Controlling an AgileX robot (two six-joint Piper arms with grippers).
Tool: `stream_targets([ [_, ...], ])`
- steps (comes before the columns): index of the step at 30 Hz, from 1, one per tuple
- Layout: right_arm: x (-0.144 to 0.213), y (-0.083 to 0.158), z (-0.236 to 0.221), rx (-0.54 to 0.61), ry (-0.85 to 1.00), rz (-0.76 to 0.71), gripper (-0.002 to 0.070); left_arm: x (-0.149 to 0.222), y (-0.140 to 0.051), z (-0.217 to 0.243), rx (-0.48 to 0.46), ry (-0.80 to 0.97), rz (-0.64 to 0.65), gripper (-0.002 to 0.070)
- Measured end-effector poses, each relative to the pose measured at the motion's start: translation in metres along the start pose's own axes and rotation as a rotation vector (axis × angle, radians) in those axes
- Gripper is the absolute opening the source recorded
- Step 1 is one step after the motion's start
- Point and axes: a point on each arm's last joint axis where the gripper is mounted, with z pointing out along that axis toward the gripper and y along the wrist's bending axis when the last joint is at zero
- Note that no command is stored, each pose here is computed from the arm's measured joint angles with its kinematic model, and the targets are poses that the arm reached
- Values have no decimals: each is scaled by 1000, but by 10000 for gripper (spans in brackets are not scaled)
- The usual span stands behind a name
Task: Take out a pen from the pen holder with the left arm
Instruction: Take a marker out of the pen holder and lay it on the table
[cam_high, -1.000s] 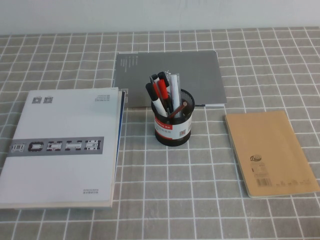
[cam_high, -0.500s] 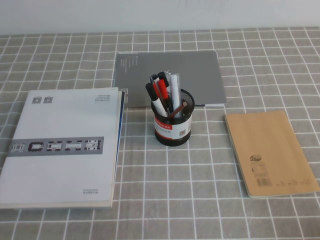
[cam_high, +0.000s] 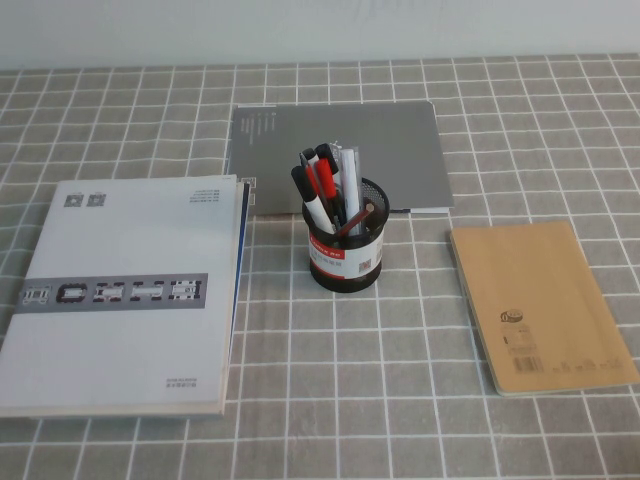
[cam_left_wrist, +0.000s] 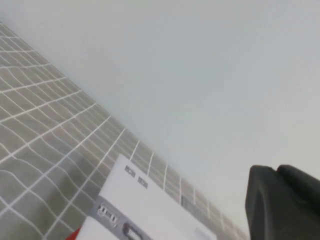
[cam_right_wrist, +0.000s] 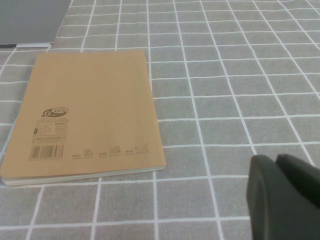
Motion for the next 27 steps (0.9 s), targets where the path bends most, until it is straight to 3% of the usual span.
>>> stream_targets([
  [10,0,0,0,0,0,0,-13,-10,0,-1,2,-107,-108,-5],
  [16,0,0,0,0,0,0,-13,-7,0,0,1,-76,-112,-5],
  [22,0,0,0,0,0,0,-13,-32,-30,0,62,-34,65,-5],
  [27,0,0,0,0,0,0,-13,-44,-50,23,22,163,271,-5],
])
